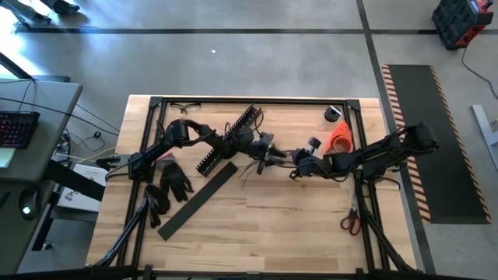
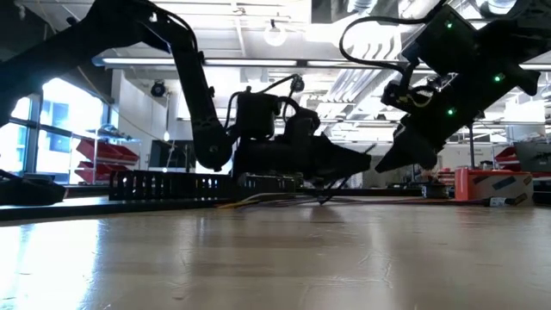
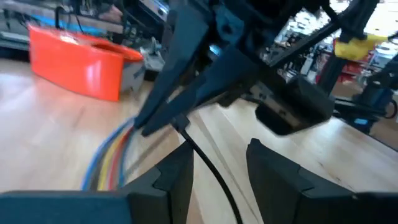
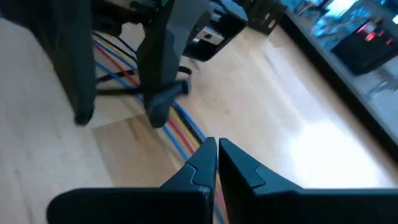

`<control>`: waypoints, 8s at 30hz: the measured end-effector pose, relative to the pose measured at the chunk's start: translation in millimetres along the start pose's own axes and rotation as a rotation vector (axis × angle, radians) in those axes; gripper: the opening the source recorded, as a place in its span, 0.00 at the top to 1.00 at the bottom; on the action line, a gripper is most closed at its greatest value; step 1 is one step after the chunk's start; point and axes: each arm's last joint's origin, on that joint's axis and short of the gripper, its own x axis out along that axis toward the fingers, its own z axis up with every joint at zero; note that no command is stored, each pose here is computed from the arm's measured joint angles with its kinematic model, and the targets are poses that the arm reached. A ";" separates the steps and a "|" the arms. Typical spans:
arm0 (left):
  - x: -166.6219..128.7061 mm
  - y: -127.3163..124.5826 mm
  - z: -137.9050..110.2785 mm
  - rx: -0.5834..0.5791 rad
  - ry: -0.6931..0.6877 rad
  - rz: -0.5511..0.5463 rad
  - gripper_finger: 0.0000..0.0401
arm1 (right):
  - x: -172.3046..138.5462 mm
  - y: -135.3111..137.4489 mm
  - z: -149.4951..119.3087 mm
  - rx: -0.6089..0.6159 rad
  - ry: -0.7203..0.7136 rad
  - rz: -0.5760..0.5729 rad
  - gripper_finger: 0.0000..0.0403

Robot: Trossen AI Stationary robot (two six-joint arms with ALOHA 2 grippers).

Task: Ziptie cables
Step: Wrap the cables together using the black zip tie

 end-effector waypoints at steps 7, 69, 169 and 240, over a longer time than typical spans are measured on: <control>1.2 -1.0 -3.5 0.037 0.028 0.017 0.71 | -1.6 -1.3 -1.3 0.012 0.034 0.084 1.00; 18.4 -26.5 -21.5 0.419 0.172 0.256 1.00 | 7.9 -59.1 -22.5 0.908 0.027 0.622 0.99; 22.8 -13.9 59.1 0.475 0.379 0.030 0.89 | -13.1 -12.4 -1.7 0.259 0.017 0.362 1.00; 6.2 12.8 62.0 0.421 0.399 0.099 1.00 | -21.0 -1.2 -31.0 0.029 0.250 0.223 1.00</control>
